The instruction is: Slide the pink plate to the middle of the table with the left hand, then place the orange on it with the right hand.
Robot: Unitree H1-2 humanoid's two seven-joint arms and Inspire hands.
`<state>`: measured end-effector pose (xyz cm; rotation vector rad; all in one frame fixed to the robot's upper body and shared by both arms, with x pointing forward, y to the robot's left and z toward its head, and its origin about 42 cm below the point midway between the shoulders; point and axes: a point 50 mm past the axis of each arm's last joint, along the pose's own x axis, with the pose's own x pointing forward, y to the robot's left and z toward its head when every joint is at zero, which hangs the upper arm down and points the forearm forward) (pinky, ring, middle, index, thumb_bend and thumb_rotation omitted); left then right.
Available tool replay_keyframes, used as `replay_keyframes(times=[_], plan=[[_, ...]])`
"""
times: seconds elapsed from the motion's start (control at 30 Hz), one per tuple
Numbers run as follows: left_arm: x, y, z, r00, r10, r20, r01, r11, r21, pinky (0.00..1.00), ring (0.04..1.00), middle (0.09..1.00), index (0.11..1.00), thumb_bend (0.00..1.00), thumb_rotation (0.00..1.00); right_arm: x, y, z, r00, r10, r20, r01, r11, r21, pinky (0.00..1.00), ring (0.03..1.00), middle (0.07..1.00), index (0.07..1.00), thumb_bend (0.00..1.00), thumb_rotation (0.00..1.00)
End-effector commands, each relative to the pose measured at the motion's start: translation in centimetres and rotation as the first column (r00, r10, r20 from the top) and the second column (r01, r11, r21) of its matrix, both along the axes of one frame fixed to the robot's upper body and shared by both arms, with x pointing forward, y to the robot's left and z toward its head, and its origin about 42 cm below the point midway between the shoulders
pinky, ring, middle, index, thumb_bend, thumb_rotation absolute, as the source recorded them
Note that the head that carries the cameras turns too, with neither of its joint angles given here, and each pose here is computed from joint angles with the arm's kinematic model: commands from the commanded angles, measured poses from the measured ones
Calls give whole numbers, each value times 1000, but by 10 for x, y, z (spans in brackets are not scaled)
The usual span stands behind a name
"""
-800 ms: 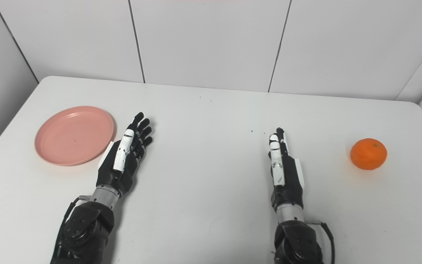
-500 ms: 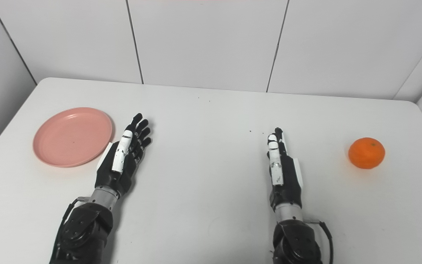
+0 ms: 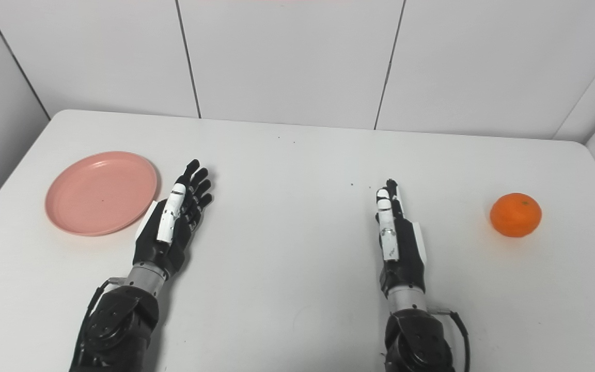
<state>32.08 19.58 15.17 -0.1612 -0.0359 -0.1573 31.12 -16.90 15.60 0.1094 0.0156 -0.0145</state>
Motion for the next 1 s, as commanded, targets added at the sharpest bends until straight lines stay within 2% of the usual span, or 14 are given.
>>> replay_keyframes(times=[0.0, 0.43, 0.7, 0.97], plan=[[3, -3, 12, 998, -14, 62, 14, 1000, 0, 1000, 1000, 1000, 1000, 403, 996, 3, 1, 13, 997, -9, 76, 7, 1000, 18, 1000, 991, 1000, 1000, 199, 1000], [5, -28, -5, 999, -22, 30, 22, 1000, -17, 1000, 1000, 1000, 1000, 417, 988, 0, -26, 0, 998, 13, 54, -15, 1000, 26, 1000, 1000, 1000, 1000, 247, 1000], [6, -52, -18, 999, -34, 27, 35, 998, -45, 1000, 1000, 1000, 1000, 421, 957, -2, -50, -13, 994, 66, 86, -66, 998, -7, 1000, 1000, 1000, 1000, 277, 1000], [9, -66, -26, 999, -37, 39, 38, 998, -41, 1000, 1000, 1000, 1000, 379, 999, -3, -56, -14, 993, 82, 89, -81, 997, -13, 1000, 1000, 1000, 1000, 233, 1000]])
